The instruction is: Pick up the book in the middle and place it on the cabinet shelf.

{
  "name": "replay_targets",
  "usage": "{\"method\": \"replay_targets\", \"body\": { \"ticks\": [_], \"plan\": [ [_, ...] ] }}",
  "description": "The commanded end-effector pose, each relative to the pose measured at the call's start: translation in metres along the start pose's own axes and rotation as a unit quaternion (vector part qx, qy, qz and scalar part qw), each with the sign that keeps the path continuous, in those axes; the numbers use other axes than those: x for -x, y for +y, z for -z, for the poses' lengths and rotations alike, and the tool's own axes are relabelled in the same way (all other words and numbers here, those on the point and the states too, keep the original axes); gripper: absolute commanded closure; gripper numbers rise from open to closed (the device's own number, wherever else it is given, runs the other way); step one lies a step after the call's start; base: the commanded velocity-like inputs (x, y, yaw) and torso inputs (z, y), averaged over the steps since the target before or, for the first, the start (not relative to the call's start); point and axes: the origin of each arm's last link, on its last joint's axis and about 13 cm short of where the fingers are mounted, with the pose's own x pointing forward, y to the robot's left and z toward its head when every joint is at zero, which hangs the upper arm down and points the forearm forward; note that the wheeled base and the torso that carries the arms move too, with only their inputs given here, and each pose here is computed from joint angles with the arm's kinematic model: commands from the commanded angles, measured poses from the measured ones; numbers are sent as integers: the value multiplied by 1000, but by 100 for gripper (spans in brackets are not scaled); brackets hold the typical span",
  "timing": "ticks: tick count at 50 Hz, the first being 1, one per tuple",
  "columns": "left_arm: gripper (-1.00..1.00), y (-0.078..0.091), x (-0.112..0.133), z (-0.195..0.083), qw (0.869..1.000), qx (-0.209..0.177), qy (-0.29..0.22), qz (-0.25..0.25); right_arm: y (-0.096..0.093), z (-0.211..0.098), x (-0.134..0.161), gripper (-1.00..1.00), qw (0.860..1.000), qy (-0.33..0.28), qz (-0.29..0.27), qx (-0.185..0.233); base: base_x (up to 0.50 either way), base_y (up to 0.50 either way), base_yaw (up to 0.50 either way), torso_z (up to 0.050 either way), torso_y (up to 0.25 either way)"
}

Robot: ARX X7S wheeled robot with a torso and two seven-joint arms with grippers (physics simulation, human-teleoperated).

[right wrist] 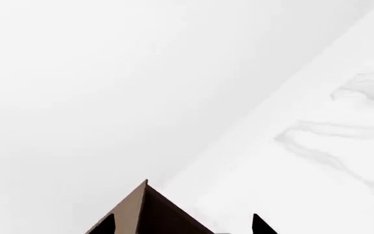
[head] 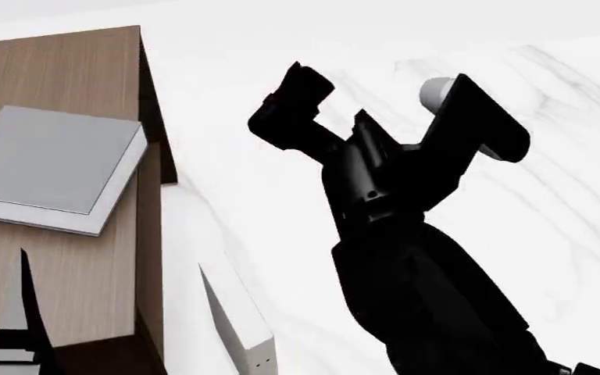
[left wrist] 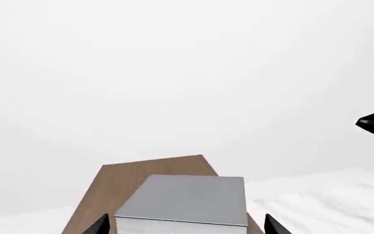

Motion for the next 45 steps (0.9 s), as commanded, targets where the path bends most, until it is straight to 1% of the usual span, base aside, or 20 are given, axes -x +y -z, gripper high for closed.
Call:
{"method": "replay_targets", "body": {
  "ticks": [1, 3, 4, 5, 6, 7, 9, 10, 11, 13, 14, 15, 16, 18, 20, 21, 27, 29, 36, 45],
  "plan": [
    [-100, 5, -34, -40, 995, -23, -89, 27, -4, -46, 35, -100, 980, -155, -1, 121, 0, 0, 0, 0, 10],
    [-100, 6, -46, -56, 994, -24, -108, 25, 8, -65, 38, -100, 972, -191, 4, 139, 0, 0, 0, 0, 0],
    [-100, 6, -57, -76, 989, -36, -141, 30, 20, -83, 40, -100, 960, -222, 5, 171, 0, 0, 0, 0, 0],
    [-100, 6, -63, -87, 986, -51, -157, 29, 27, -93, 41, -100, 952, -239, 1, 190, 0, 0, 0, 0, 0],
    [-100, 6, -68, -94, 985, -52, -163, 29, 31, -99, 42, -100, 947, -252, 2, 200, 0, 0, 0, 10, 0],
    [-100, 7, -80, -115, 980, -54, -188, 26, 45, -119, 45, -100, 928, -299, 11, 223, 0, 0, 0, 0, 0],
    [-100, 9, -91, -139, 975, -55, -214, 26, 59, -141, 48, -100, 909, -326, 15, 260, 0, 0, 0, 0, 0],
    [-100, 10, -96, -149, 973, -55, -224, 27, 67, -151, 51, -100, 896, -351, 14, 271, 0, 0, 0, 0, 0],
    [-100, 12, -107, -166, 968, -64, -241, 18, 80, -170, 56, -100, 877, -380, 13, 294, 0, 0, 0, 0, 0],
    [-100, 15, -114, -181, 964, -62, -257, 15, 90, -184, 59, -100, 882, -380, 1, 278, 0, 0, 0, 0, 5],
    [-100, 16, -120, -188, 962, -68, -263, 11, 94, -191, 59, -100, 882, -380, -3, 280, 0, 0, 0, 0, 0],
    [-100, 18, -133, -199, 963, -60, -261, 11, 98, -205, 57, -100, 866, -395, 12, 306, 0, 0, 0, 0, 0],
    [-100, 19, -140, -203, 963, -56, -262, 10, 101, -211, 56, -100, 867, -393, 13, 306, 0, 0, 0, 0, 0],
    [-100, 22, -162, -214, 963, -61, -264, -2, 106, -225, 53, -100, 856, -401, 26, 324, 0, 0, 0, 0, 0],
    [-100, 22, -176, -227, 963, -48, -265, -1, 113, -235, 53, -100, 854, -406, 26, 324, 0, 0, 0, 0, 0],
    [-100, 21, -180, -233, 960, -62, -272, -5, 115, -238, 52, -100, 851, -408, 27, 328, 0, 0, 0, 0, 0],
    [-100, 15, -207, -264, 957, -54, -284, -1, 120, -247, 49, -100, 849, -411, 29, 329, 0, 0, 0, 0, 0],
    [-100, 13, -213, -267, 957, -52, -285, -1, 119, -247, 48, -100, 850, -408, 28, 332, 0, 0, 0, 0, 0],
    [-100, 9, -216, -269, 955, -51, -291, 3, 115, -245, 48, -100, 852, -402, 28, 333, 0, 0, 0, 0, 0],
    [-100, 9, -224, -261, 960, -44, -275, 9, 119, -248, 50, -100, 850, -404, 25, 337, 0, 0, 0, 0, 0]
  ]
}}
